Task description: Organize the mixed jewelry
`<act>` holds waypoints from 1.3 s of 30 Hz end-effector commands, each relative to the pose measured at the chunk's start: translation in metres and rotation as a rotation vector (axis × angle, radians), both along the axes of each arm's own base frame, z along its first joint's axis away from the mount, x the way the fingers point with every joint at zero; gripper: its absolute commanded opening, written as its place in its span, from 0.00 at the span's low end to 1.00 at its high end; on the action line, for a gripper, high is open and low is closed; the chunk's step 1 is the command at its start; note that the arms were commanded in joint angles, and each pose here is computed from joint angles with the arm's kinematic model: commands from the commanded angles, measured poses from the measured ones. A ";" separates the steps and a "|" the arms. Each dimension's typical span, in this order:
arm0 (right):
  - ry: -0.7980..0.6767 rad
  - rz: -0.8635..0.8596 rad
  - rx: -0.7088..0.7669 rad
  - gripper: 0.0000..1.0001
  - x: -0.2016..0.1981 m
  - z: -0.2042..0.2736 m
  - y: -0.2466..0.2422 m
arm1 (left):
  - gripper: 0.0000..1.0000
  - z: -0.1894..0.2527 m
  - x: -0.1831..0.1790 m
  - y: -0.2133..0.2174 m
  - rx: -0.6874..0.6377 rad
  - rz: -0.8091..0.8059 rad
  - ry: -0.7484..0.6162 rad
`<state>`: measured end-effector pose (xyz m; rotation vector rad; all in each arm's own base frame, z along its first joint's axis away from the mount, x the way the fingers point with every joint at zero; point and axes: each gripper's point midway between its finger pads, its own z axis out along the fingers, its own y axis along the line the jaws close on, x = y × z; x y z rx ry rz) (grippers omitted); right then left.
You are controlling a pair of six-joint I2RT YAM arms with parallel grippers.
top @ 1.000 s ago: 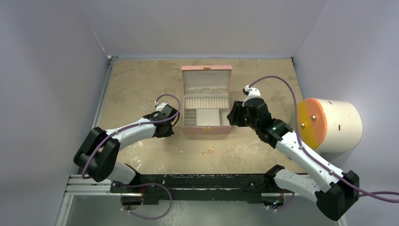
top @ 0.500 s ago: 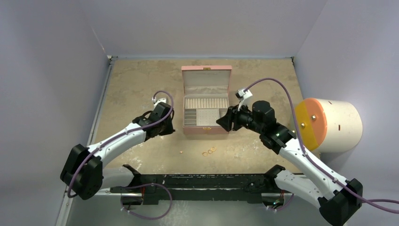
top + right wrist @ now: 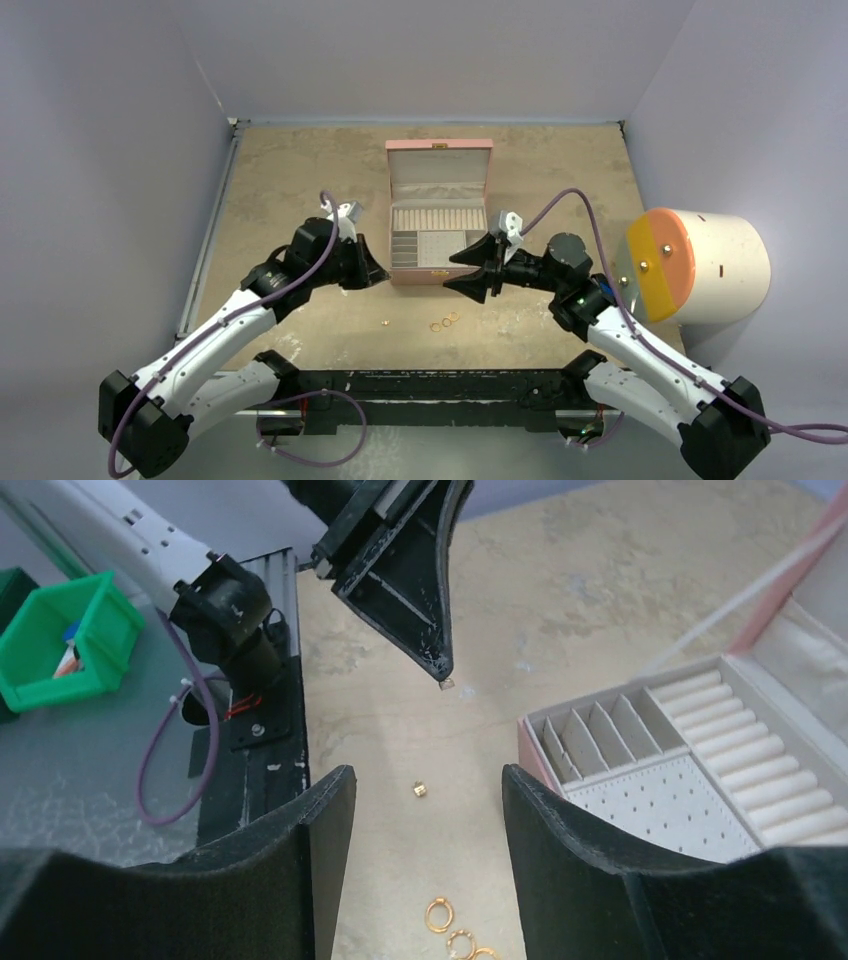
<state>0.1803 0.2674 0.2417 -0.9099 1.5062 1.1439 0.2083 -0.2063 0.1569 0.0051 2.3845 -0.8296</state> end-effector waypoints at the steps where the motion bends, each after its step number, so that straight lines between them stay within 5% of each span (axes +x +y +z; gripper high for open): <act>1: -0.369 0.133 0.189 0.59 -0.018 0.050 0.007 | 0.00 0.069 -0.010 -0.035 -0.248 -0.157 -0.120; 11: -0.634 0.194 0.238 0.59 -0.029 0.062 0.029 | 0.00 0.133 -0.025 -0.055 -0.582 -0.205 -0.177; 18: -0.726 0.141 0.230 0.59 -0.024 0.074 0.037 | 0.00 0.156 -0.033 -0.059 -0.679 -0.240 -0.190; 39: -0.684 0.176 0.291 0.47 -0.025 0.098 0.045 | 0.00 0.164 -0.047 -0.057 -0.699 -0.314 -0.237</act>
